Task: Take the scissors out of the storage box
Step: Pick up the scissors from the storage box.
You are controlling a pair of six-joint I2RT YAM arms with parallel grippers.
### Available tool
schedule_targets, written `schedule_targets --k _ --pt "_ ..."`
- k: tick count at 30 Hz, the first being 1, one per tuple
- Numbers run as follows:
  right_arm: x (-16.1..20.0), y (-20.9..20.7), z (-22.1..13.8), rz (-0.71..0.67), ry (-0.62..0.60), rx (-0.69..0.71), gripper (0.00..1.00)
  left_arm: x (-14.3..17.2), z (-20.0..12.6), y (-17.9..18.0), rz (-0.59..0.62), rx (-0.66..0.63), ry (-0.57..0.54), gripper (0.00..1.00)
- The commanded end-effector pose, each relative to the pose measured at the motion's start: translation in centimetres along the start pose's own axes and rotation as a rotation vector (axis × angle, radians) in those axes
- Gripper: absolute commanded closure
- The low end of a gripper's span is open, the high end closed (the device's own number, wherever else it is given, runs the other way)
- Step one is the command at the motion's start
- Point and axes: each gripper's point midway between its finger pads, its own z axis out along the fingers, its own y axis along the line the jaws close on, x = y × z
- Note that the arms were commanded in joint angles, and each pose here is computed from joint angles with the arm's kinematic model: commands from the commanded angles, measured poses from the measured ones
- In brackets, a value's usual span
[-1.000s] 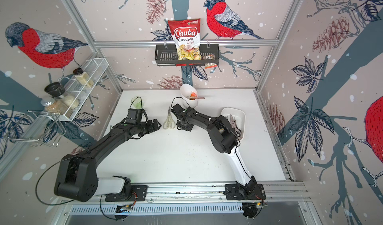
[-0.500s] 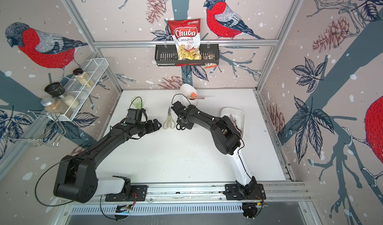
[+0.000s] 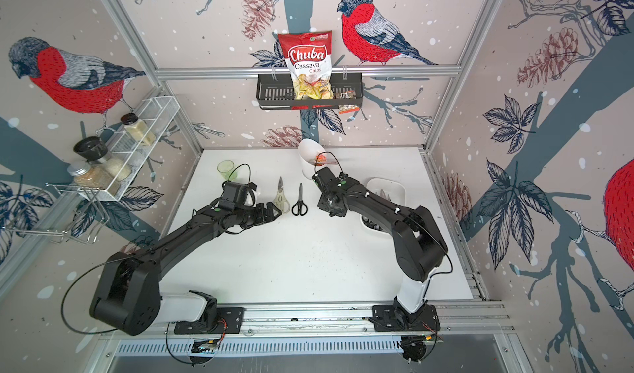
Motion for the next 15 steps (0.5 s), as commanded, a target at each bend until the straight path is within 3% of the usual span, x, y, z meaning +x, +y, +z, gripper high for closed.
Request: schedule_targets --k 1,15 --pt "-0.9 -1.8 -1.3 -0.018 0.011 -0.044 0.56 -0.1 0.8 -1.0 -0.026 0.018 -0.016 0.06" --pt "-3.2 -16.3 -3.8 0.127 0.028 0.06 0.57 -0.1 3.7 -4.0 0.017 0.025 0.055 0.06"
